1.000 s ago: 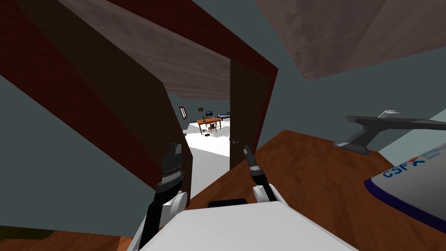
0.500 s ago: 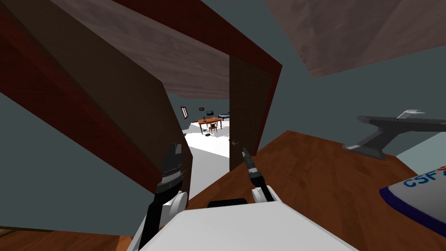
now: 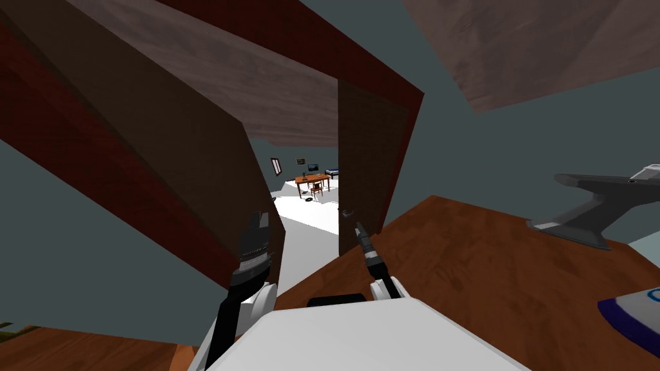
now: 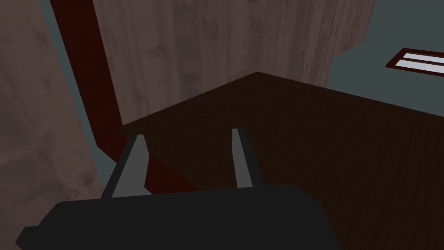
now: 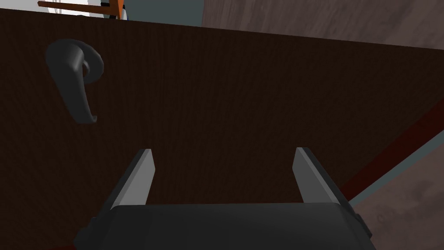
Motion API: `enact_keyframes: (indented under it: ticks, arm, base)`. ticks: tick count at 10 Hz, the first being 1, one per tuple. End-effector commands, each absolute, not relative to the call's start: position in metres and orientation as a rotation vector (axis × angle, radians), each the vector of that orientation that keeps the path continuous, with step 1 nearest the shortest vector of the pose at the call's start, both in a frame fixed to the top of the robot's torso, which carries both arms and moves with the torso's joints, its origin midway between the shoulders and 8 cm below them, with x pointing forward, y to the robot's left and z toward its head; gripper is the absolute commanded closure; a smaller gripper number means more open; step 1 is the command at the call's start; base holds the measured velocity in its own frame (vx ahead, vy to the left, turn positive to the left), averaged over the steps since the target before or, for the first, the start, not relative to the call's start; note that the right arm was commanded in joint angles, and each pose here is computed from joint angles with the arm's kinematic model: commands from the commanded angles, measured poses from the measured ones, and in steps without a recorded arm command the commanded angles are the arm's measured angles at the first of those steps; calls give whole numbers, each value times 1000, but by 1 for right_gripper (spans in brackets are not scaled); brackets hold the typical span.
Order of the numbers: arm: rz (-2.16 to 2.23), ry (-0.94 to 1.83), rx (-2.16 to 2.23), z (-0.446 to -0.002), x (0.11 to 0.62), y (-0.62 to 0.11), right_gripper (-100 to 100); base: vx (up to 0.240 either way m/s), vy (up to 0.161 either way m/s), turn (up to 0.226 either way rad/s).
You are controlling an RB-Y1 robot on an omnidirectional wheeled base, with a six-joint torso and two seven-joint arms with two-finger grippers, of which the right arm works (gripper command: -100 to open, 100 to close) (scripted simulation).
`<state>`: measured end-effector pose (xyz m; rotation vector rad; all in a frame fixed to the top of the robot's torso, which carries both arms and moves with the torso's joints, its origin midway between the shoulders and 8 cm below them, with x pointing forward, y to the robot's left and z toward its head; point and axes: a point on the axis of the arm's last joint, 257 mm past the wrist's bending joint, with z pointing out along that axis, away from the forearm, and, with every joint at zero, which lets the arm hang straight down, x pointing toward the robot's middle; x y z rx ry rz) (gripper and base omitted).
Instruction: Push the door open
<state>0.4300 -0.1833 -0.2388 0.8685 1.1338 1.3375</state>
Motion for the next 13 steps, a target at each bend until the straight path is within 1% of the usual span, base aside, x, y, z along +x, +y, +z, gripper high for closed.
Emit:
enact_keyframes:
  ticks: [1,8,10,13]
  arm:
    - [1349,1156,886,-253,430,-179,-100]
    - [1367,1242,957,-307,427,-164,-100]
    - [1371,1256,968,-315,426,-161,-100]
    - [1378,1297,1002,-339,422,-153,-100]
  base:
    - [93,-109,87]
    - [52,-83,61]
    - [46,-71,37]
    - [60,-106,78]
